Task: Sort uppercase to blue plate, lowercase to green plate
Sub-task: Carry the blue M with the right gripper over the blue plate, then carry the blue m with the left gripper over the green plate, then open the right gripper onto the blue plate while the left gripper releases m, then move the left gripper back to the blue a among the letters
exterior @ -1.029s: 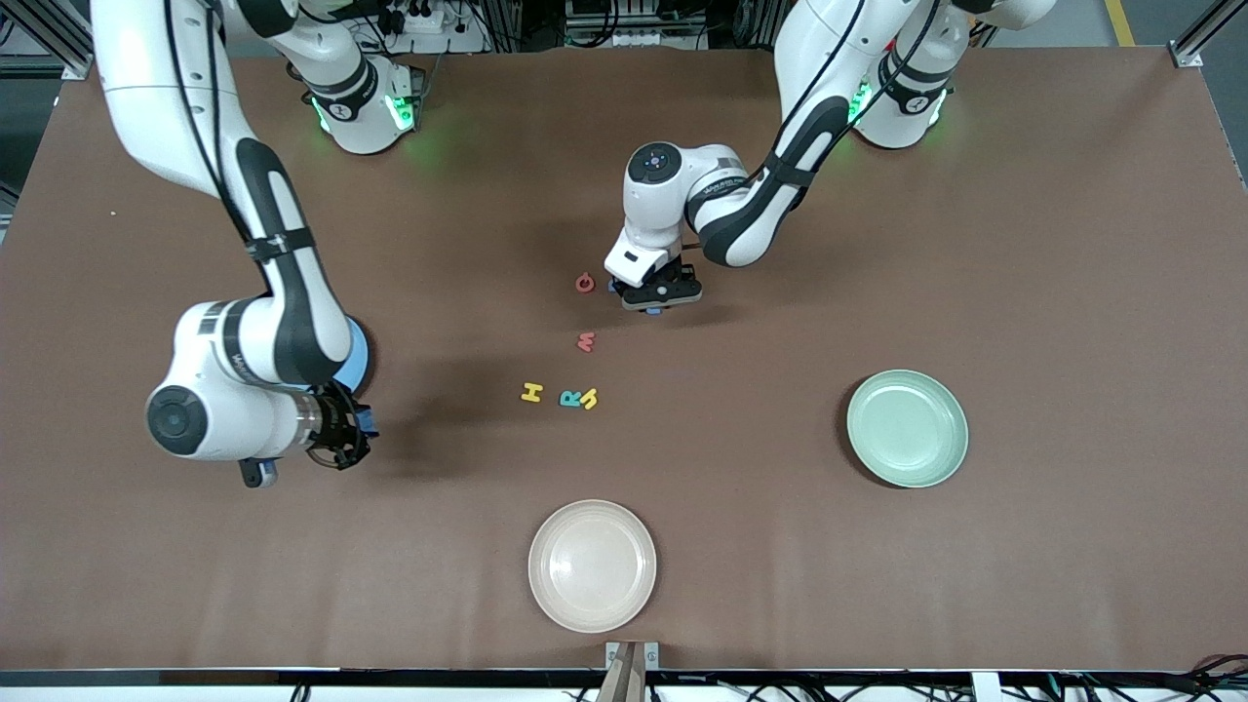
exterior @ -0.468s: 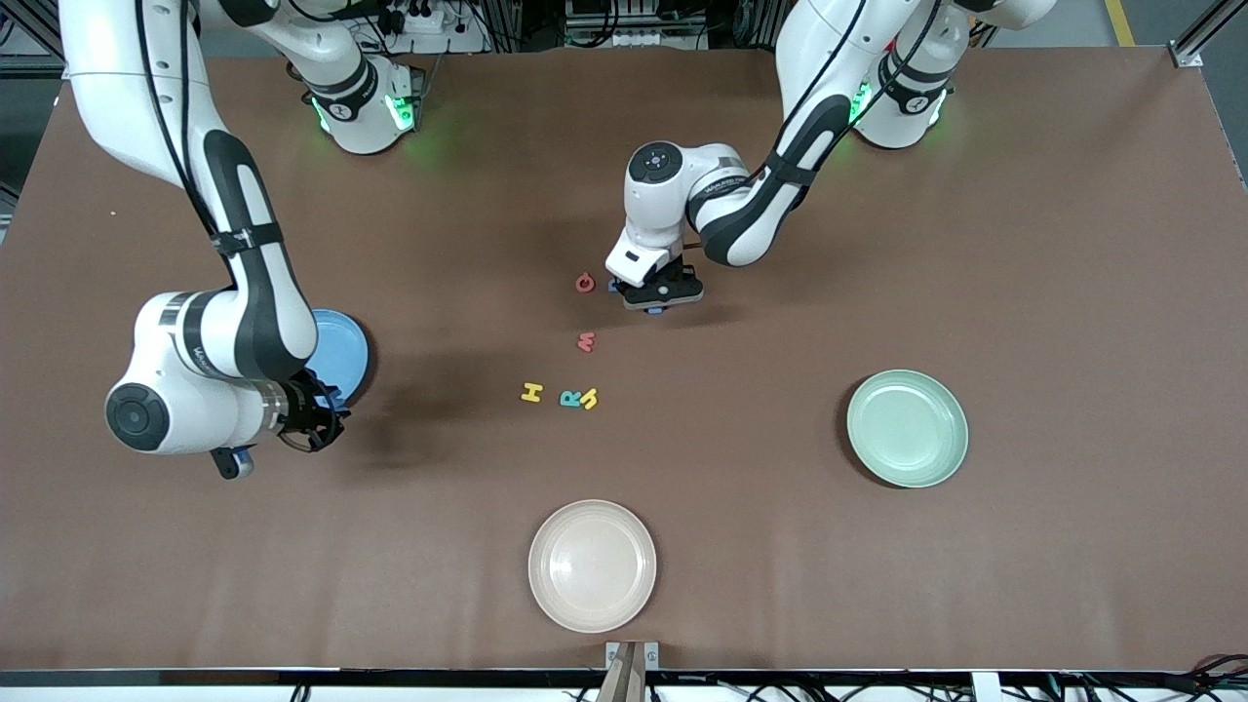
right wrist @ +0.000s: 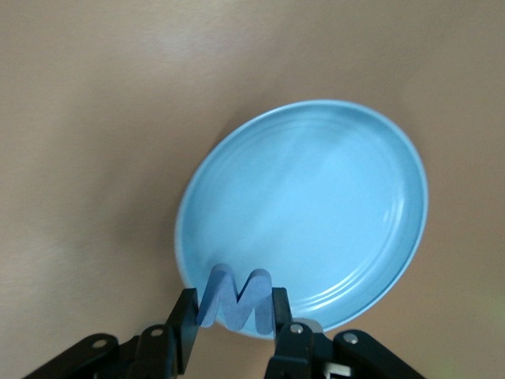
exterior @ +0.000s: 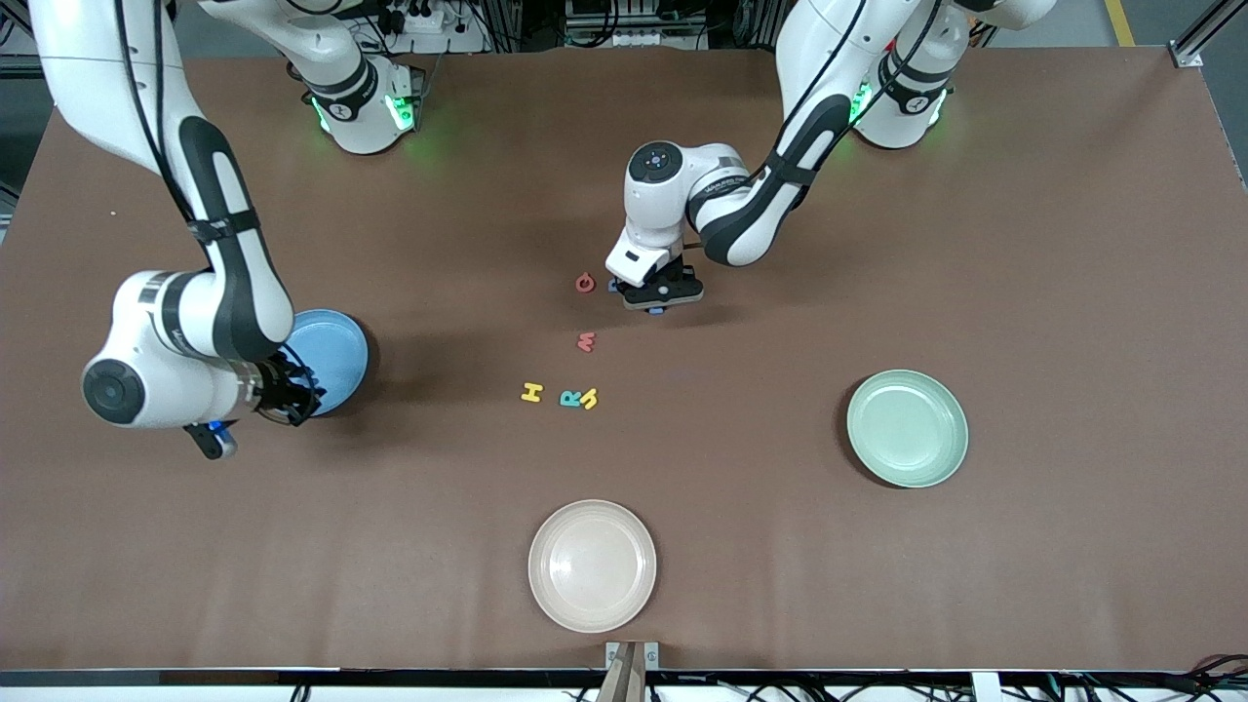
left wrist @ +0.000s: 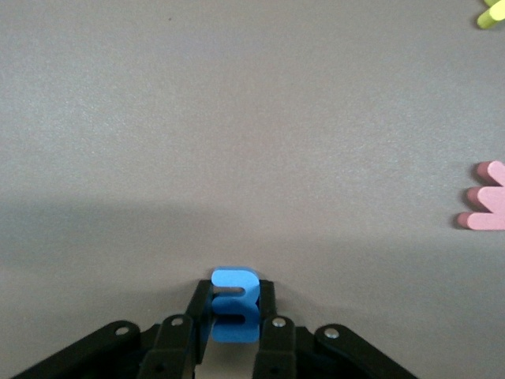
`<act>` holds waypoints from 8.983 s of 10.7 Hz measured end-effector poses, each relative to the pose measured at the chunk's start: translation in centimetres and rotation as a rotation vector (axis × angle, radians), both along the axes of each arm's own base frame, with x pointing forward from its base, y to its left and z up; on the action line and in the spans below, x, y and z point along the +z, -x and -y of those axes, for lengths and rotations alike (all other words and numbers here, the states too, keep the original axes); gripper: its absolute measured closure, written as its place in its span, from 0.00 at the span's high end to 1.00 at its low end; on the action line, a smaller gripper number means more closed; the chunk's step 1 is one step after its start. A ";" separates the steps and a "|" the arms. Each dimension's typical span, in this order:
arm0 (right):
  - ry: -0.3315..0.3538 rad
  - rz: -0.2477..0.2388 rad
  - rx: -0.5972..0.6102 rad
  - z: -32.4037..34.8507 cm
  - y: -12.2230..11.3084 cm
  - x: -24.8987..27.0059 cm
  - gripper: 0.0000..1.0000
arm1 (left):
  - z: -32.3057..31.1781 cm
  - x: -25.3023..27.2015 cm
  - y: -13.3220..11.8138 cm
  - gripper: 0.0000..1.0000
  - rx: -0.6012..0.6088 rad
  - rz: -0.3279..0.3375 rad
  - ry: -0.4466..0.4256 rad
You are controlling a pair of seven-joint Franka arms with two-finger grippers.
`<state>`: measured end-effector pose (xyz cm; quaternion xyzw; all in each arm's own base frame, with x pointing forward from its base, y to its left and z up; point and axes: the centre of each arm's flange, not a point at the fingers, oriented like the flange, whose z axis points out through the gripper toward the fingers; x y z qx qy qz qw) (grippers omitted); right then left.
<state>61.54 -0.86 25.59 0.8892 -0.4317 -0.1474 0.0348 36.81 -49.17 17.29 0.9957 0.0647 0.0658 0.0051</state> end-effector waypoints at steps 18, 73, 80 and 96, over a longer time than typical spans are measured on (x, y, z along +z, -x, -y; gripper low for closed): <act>-0.018 0.114 0.136 5.1 4.9 -2.5 0.43 | -10.0 7.5 -11.5 0.28 -0.035 0.021 -0.081; -0.055 0.141 0.142 4.1 5.0 -2.3 1.00 | -11.7 15.0 -15.4 0.82 0.078 -0.161 0.037; -0.055 0.137 0.141 4.1 5.0 -2.5 1.00 | -4.5 15.0 -9.1 0.82 0.154 -0.178 0.056; -0.056 0.134 0.141 4.1 5.1 -2.6 1.00 | 3.6 4.6 1.0 0.80 0.025 -0.080 0.075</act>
